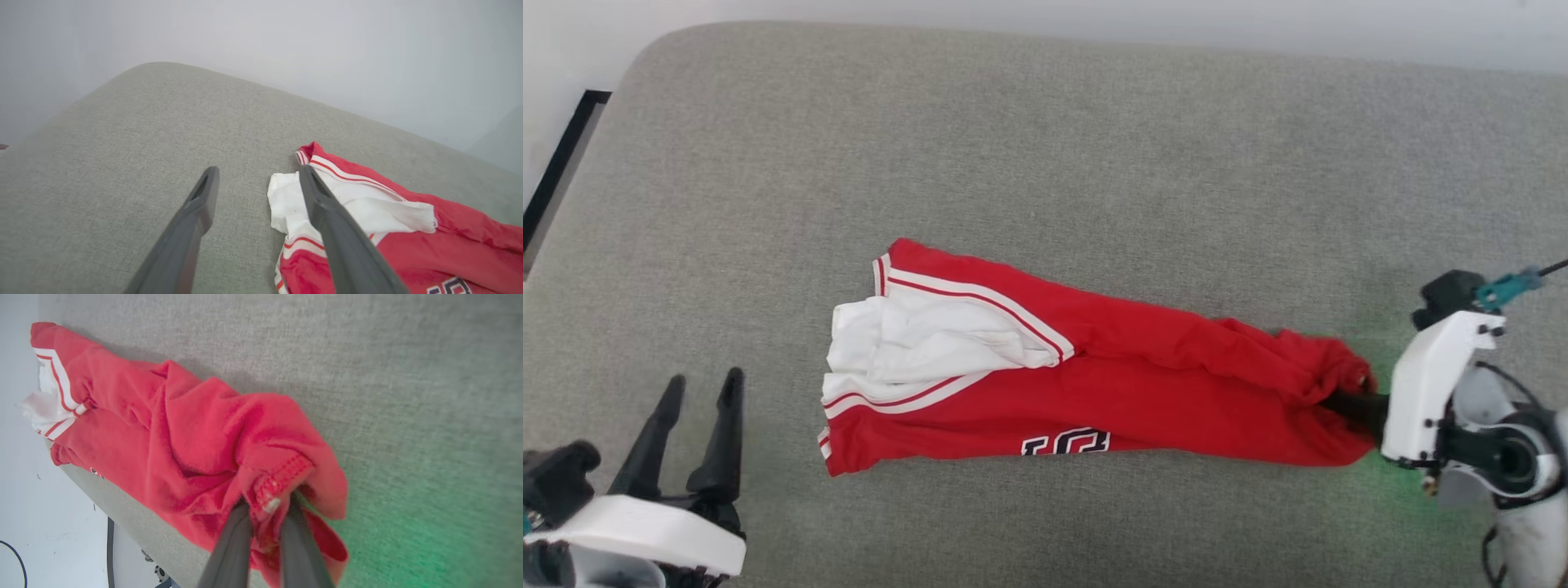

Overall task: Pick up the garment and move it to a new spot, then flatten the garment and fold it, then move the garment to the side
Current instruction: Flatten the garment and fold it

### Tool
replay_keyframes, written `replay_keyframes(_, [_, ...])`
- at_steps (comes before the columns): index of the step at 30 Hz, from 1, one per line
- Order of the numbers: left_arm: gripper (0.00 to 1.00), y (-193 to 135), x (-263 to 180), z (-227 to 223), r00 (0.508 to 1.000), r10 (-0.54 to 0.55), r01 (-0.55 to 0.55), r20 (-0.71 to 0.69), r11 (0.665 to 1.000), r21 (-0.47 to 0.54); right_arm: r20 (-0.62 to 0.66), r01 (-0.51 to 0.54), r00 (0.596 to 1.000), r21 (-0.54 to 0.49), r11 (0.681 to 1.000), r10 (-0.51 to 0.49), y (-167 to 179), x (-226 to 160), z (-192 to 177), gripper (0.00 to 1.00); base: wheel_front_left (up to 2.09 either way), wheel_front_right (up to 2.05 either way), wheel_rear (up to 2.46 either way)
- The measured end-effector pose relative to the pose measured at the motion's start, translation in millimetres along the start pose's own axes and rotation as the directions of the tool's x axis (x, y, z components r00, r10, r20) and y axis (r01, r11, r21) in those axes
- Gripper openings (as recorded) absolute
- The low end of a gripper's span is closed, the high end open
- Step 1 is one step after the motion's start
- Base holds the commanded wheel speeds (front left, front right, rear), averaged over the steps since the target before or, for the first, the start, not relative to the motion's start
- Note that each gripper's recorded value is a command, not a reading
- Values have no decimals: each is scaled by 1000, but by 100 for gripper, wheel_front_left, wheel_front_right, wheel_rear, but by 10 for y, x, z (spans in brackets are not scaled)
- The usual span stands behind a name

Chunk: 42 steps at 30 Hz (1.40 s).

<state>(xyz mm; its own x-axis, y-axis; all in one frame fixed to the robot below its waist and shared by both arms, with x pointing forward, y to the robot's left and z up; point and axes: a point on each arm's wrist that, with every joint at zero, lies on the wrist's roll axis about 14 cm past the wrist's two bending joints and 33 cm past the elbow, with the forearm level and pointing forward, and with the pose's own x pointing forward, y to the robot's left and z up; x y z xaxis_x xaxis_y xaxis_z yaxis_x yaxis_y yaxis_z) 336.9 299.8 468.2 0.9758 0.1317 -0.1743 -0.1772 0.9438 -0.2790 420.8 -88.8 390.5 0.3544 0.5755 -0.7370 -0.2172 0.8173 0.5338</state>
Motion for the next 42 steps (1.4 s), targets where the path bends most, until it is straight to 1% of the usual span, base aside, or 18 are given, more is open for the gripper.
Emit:
replay_keyframes(6, [100,19,-58,34,999,3,-3,37,1000,-6,57,61,997,6,998,-61,-225,-231,166,0,0,0,0])
replay_keyframes(11, [100,24,-110,78,997,5,-4,74,1000,-20,122,178,976,30,983,-181,-598,-564,346,0,0,0,0])
replay_keyframes(14, [100,30,-156,52,997,6,-4,75,1000,-24,155,262,951,53,964,-267,-847,-800,443,0,0,0,0])
replay_keyframes(19, [100,44,-182,52,996,10,-7,87,1000,-26,189,387,897,102,917,-400,-1203,-1141,543,0,0,0,0])
replay_keyframes(21, [100,46,-203,22,997,9,-7,83,1000,-24,185,421,882,107,901,-434,-1281,-1227,535,0,0,0,0])
replay_keyframes(22, [100,36,-203,23,996,8,-6,87,1000,-29,189,422,880,113,900,-436,-1283,-1252,539,0,0,0,0])
replay_keyframes(25, [100,6,-211,22,996,-3,6,93,1000,-30,196,393,892,107,913,-407,-1164,-1253,556,0,0,0,0])
replay_keyframes(28, [100,-2,-246,-4,996,-7,10,89,1000,-29,210,330,918,68,941,-337,-915,-1210,555,0,0,0,0])
replay_keyframes(30, [100,-10,-264,-7,996,-9,12,93,999,-37,217,278,936,29,960,-277,-700,-1162,532,0,0,0,0])
replay_keyframes(33, [100,-22,-279,-6,995,-10,14,98,999,-43,215,209,957,-47,977,-195,-375,-1066,487,0,0,0,0])
replay_keyframes(35, [100,-21,-293,-22,995,-7,12,96,999,-48,195,172,970,-113,979,-148,-151,-964,433,0,0,0,0])
replay_keyframes(37, [100,-18,-305,-34,996,-8,12,93,999,-47,183,119,979,-157,980,-90,81,-852,399,0,0,0,0])
replay_keyframes(41, [100,-33,-305,-27,995,-10,15,96,999,-50,124,18,992,-244,970,12,516,-589,292,0,0,0,0])
replay_keyframes(42, [100,-35,-297,-11,995,-7,13,102,998,-54,90,-26,995,-276,961,53,694,-461,248,0,0,0,0])
